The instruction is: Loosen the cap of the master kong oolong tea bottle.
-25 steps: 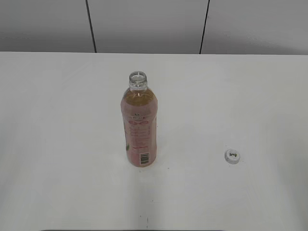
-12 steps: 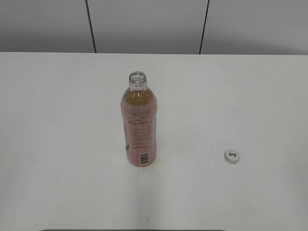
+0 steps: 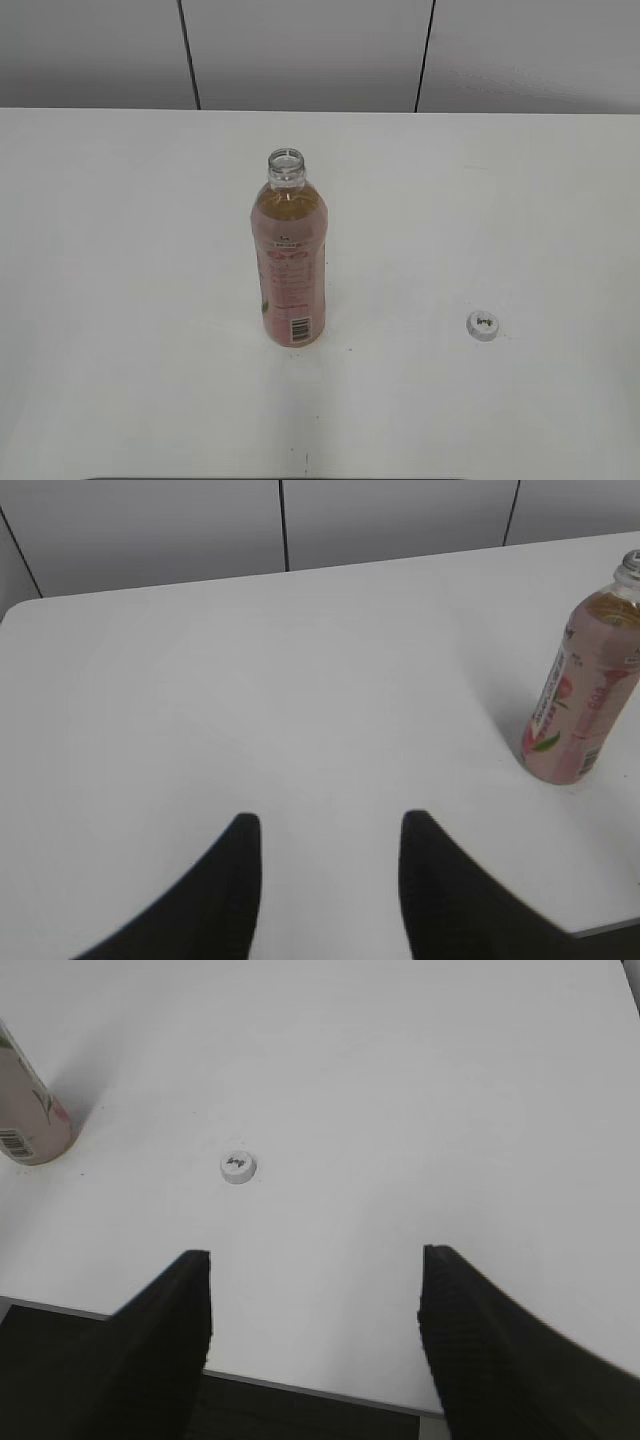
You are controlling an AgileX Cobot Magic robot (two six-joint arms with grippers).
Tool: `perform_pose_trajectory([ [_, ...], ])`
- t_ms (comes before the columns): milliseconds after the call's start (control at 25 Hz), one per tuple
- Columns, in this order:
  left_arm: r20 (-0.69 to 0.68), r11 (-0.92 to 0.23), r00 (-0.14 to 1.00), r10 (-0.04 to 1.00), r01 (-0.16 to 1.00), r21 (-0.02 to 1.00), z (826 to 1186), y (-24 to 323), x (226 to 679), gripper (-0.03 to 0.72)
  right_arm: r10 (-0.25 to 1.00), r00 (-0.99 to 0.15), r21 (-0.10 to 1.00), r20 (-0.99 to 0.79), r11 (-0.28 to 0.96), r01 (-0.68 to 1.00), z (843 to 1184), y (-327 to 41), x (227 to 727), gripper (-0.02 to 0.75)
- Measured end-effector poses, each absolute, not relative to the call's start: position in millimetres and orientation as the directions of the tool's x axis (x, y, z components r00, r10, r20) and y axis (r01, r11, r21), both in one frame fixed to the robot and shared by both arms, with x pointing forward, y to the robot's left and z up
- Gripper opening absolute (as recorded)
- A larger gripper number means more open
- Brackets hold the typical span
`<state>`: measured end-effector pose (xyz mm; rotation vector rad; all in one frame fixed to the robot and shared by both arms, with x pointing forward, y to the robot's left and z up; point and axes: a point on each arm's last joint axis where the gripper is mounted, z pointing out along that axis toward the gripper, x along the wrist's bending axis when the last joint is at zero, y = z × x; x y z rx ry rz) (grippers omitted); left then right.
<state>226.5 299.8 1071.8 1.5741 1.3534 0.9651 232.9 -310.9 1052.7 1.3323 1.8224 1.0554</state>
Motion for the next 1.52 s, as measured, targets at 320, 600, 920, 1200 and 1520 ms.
perform_pose_trajectory([
  [320, 0.024, -0.072, 0.135, 0.991, 0.357, 0.931, 1071.8, 298.6, 226.4, 0.246, 0.957, -0.287, 0.880, -0.029, 0.161, 0.447, 1052.7, -310.3, 232.7, 0.495],
  [600, 0.023, -0.071, 0.136, 0.990, 0.357, 0.931, 1071.8, 298.4, 226.4, 0.245, 0.957, -0.288, 0.880, -0.028, 0.160, 0.448, 1052.7, -310.1, 232.7, 0.495],
  [920, 0.022, -0.069, 0.135, 0.991, 0.357, 0.932, 1071.9, 298.3, 226.4, 0.245, 0.959, -0.283, 0.880, -0.027, 0.157, 0.448, 1052.7, -310.0, 232.6, 0.495],
  [1200, 0.022, -0.069, 0.133, 0.991, 0.357, 0.932, 1071.9, 298.3, 226.4, 0.245, 0.993, -0.112, 0.880, -0.025, 0.075, 0.469, 1052.7, -308.6, 230.9, 0.495],
  [1520, 0.021, -0.068, 0.134, 0.991, 0.357, 0.932, 1071.9, 298.2, 226.4, 0.244, 1.000, 0.003, 0.880, -0.024, 0.020, 0.474, 1052.7, -307.6, 230.0, 0.495],
])
